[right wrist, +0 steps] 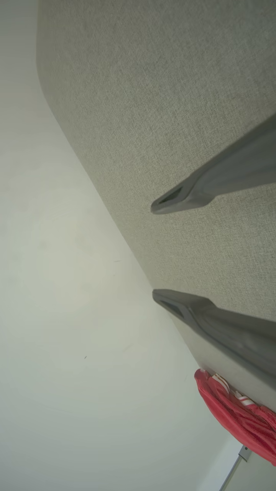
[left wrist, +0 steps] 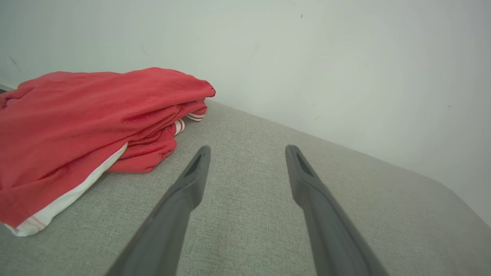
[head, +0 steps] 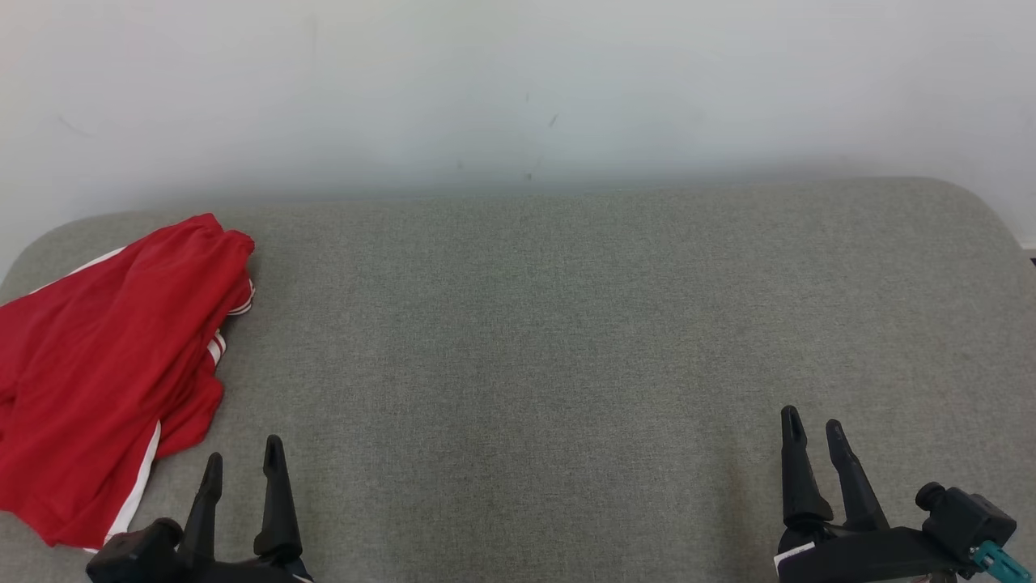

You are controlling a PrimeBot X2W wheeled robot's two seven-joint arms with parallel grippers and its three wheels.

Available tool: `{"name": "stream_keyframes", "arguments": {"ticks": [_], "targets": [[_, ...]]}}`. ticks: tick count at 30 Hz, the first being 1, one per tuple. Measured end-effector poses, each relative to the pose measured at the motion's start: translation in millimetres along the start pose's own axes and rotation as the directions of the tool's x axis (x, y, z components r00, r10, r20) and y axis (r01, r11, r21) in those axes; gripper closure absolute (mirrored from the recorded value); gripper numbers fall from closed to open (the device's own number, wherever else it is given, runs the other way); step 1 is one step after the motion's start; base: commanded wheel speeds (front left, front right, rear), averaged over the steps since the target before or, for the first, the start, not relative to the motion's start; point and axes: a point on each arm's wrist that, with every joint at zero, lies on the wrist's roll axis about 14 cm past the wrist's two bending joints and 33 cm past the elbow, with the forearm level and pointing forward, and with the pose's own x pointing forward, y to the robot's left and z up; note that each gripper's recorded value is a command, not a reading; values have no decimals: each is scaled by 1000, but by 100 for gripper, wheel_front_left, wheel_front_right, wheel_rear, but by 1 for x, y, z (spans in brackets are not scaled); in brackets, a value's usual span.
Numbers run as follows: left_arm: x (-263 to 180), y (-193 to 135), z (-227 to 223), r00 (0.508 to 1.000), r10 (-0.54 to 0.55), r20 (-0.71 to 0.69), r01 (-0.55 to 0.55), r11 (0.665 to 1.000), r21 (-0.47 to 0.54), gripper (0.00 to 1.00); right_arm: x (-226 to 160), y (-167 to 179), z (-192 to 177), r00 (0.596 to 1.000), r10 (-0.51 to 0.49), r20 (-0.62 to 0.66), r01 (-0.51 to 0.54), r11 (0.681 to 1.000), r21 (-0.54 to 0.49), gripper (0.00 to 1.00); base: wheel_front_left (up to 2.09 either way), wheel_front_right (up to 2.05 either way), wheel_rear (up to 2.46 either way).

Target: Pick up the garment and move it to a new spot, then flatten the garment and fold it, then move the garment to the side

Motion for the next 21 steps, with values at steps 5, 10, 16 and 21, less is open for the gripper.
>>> {"name": "stream_keyframes", "arguments": {"ticks": [5,10,16,21], "targets": [[-1,-2,2,1000,-10,10,10,998,58,0,-2,1,-1,1000,8,0,-8,998,-54,0,0,0,0],[-2,-5,5,999,-20,27,17,994,104,0,-3,2,0,1000,15,5,-14,995,-101,0,0,0,0],[-5,-5,4,999,-25,30,20,987,162,0,-4,2,0,1000,22,7,-21,987,-156,0,0,0,0],[-5,-7,7,998,-38,44,28,977,211,0,-5,3,0,1000,29,8,-27,980,-200,0,0,0,0]]}}
